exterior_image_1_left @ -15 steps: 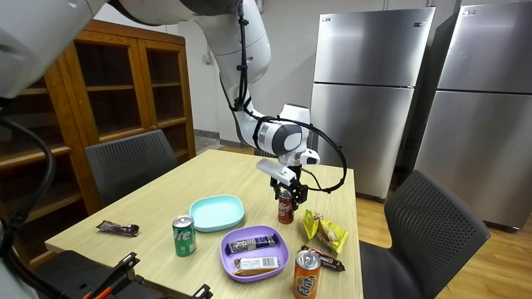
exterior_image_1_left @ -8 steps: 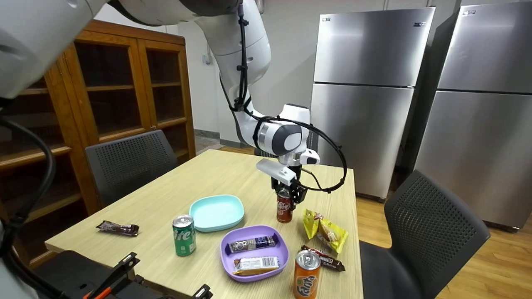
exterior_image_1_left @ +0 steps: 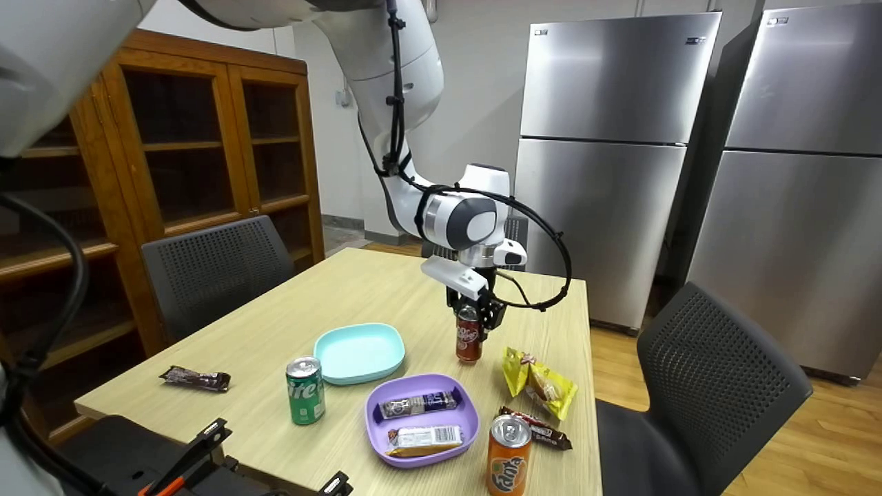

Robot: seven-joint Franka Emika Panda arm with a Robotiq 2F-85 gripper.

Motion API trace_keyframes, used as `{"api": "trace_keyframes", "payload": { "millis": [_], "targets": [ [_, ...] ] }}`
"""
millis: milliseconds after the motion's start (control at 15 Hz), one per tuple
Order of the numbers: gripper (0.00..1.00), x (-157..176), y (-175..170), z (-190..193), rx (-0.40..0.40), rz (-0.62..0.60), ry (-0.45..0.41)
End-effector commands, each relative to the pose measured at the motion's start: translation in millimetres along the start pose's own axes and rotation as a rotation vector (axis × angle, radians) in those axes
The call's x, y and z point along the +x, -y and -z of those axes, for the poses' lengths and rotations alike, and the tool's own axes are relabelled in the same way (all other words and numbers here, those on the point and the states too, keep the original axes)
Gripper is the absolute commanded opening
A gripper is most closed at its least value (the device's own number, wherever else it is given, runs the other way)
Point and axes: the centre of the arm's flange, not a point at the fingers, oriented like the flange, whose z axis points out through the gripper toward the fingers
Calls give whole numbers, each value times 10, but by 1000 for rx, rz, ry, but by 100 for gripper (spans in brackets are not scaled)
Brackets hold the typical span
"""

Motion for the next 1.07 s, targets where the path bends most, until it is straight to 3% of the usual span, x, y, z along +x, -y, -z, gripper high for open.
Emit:
{"api": "trace_keyframes", "payload": {
  "millis": [0,467,1000],
  "targets": [
    [38,-218,186,350,3,49,-16],
    [38,-533,709,535,6,155,-12],
    [38,-835,1394,446,42,287,24]
  ]
}}
